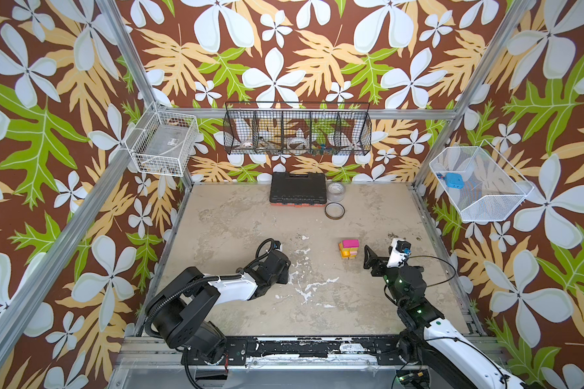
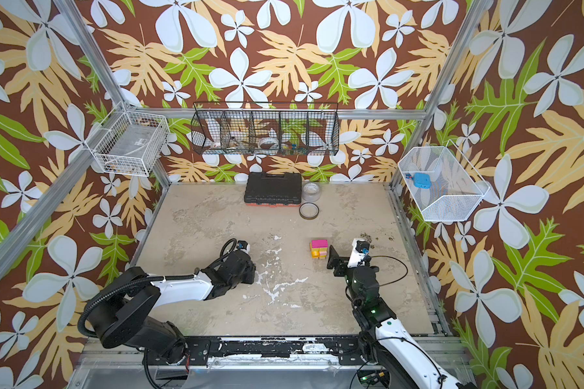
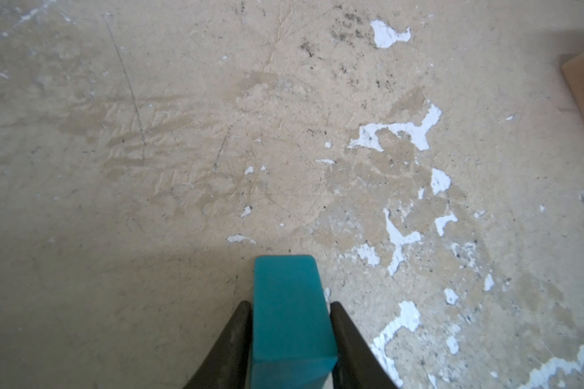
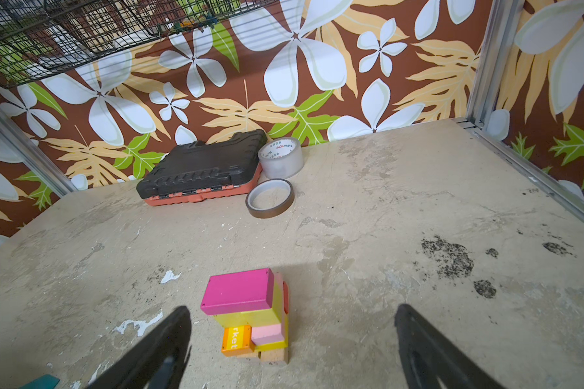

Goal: Build the wood block tower
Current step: 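Lower the left gripper onto the teal block and close on it, then lift the teal block with the left gripper and carry it over the stack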

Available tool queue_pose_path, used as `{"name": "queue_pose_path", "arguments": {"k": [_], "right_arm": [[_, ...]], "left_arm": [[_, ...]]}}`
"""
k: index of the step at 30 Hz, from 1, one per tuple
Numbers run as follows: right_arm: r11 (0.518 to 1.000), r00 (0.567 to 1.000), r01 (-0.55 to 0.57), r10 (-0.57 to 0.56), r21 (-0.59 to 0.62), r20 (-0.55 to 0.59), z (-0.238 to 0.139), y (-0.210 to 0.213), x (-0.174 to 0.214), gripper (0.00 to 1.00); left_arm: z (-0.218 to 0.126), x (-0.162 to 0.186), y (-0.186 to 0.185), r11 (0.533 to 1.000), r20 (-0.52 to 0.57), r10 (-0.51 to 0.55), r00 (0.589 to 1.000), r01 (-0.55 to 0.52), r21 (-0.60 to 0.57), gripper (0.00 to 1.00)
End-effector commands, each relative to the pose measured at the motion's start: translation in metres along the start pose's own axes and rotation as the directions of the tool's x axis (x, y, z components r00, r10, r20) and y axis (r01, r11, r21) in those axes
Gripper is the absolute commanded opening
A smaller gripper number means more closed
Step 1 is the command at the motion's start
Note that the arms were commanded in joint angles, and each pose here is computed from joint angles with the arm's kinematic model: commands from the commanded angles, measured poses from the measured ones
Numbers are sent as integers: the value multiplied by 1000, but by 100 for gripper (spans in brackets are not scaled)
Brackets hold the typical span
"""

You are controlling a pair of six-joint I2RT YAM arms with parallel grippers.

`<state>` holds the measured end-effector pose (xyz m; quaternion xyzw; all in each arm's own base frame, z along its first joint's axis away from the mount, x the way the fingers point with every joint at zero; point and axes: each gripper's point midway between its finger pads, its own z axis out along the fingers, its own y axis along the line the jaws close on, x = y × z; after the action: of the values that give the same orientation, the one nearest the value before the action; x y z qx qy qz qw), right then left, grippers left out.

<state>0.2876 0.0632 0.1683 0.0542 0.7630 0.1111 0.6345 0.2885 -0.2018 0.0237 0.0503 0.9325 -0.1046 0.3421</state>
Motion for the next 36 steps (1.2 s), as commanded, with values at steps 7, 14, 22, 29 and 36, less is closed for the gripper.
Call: {"name": "queue_pose_path", "arguments": {"k": [7, 14, 22, 29, 36], "right_arm": [[1000, 1000, -3, 3, 1, 13, 0, 1, -5, 94], [1000, 1000, -3, 3, 1, 13, 0, 1, -5, 94], [1000, 1000, -4, 4, 6, 15, 0, 0, -5, 94], [997, 1000, -20, 19, 75, 21, 3, -13, -6, 98], [984, 992, -119, 122, 132, -18, 19, -43, -3, 96]], "left_arm": [[6, 5, 8, 997, -21, 23, 1000, -25, -77, 28], [-2, -12, -1, 999, 21, 23, 1000, -22, -49, 16], [-60, -90, -23, 999, 245, 8, 969, -18, 37, 0], [-141, -151, -62, 956, 484, 63, 873, -192, 221, 0], [-164, -173, -84, 914, 528, 178, 830, -338, 223, 0]]}}
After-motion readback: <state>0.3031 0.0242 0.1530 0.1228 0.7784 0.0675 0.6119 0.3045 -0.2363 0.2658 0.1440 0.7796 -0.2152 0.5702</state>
